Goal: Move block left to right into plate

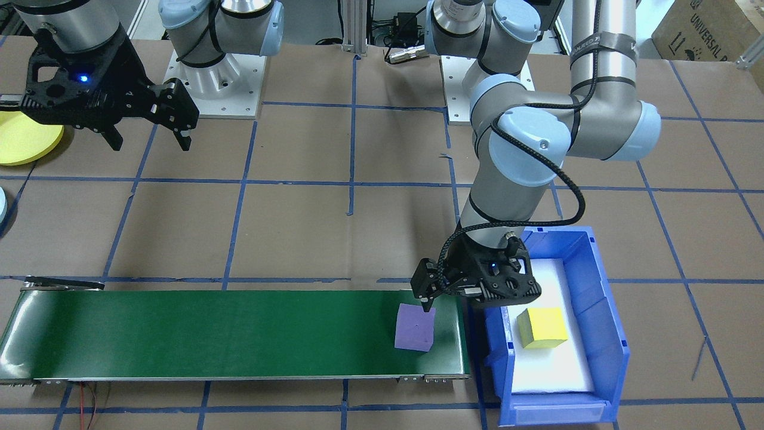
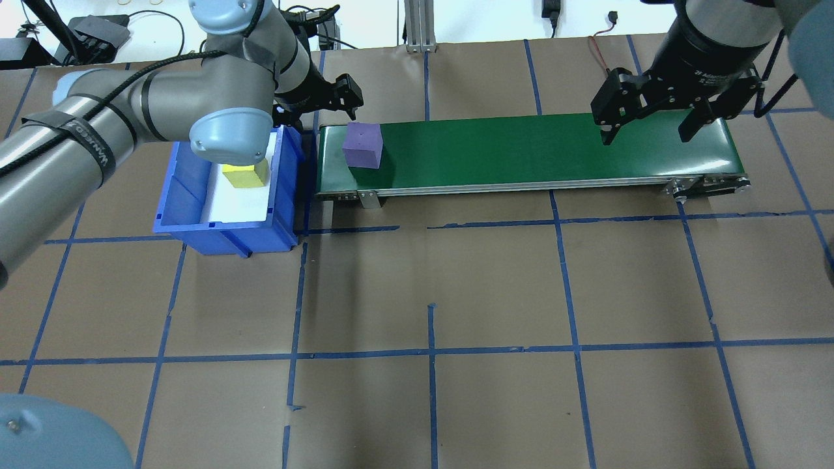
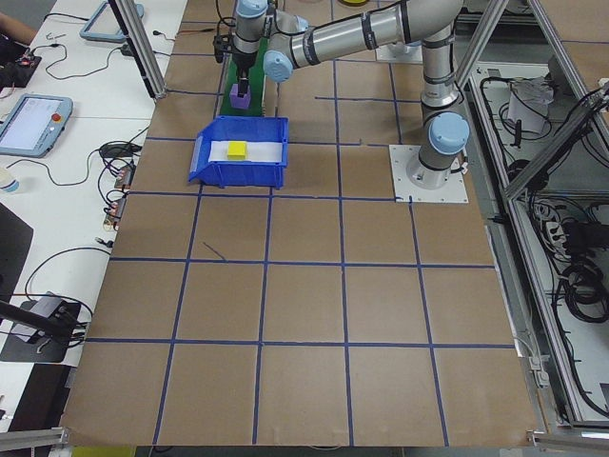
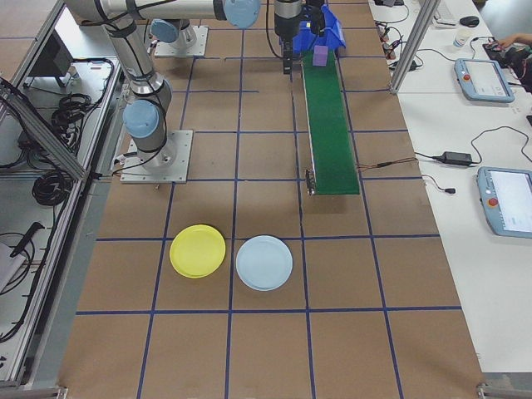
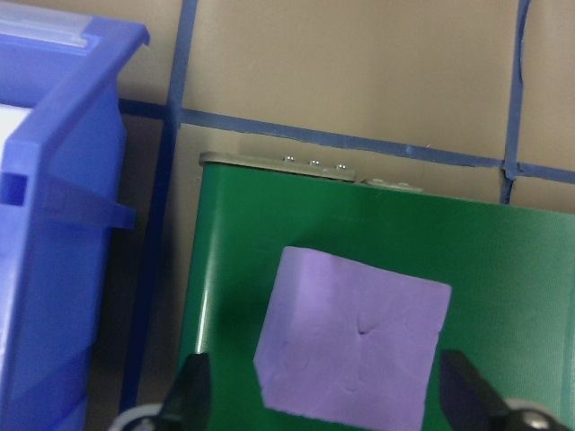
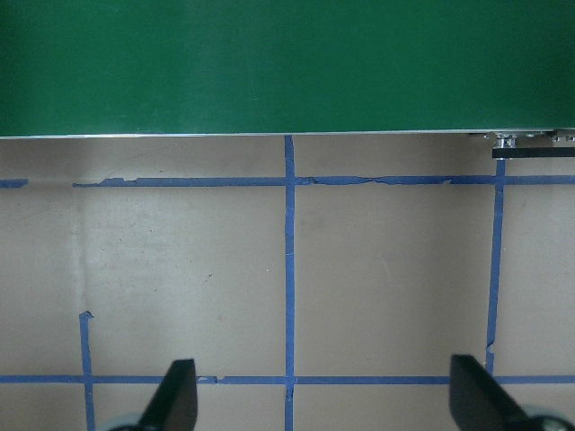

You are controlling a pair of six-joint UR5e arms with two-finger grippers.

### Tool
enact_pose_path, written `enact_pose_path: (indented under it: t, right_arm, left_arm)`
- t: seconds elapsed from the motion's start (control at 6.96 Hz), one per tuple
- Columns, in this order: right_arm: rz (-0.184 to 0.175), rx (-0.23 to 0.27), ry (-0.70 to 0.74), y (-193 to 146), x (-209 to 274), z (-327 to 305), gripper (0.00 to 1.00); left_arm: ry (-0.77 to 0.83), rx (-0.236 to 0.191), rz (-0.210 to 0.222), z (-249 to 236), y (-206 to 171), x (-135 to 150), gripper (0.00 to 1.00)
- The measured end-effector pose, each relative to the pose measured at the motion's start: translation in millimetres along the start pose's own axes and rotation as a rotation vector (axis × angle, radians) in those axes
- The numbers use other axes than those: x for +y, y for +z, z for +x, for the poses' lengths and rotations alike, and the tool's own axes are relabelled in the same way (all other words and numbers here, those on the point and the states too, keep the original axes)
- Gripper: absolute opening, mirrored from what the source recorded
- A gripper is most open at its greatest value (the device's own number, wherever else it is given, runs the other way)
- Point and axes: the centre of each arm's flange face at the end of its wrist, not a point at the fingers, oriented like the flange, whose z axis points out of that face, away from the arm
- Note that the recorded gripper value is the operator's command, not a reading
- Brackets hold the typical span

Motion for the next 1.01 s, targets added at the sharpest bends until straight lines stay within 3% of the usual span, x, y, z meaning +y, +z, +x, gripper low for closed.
enact_pose_path:
  t: [0.43, 0.72, 1.01]
  right_arm:
    - [-0.007, -0.003, -0.008, 2.2, -1.6, 4.2, 1.00]
    - [-0.018, -0.009, 0.006, 3.1, -2.8, 17.9, 1.00]
    - [-0.019, -0.007, 0.012, 2.8, -3.0, 21.8, 1.00]
  left_arm:
    - [-0.001, -0.036, -0.002, -79.6, -24.6, -43.0, 1.00]
    - [-0.001, -0.059, -0.028, -135.2, -6.9, -58.8, 1.00]
    - [0.047, -0.086, -0.084, -156.9, 33.1, -63.5, 1.00]
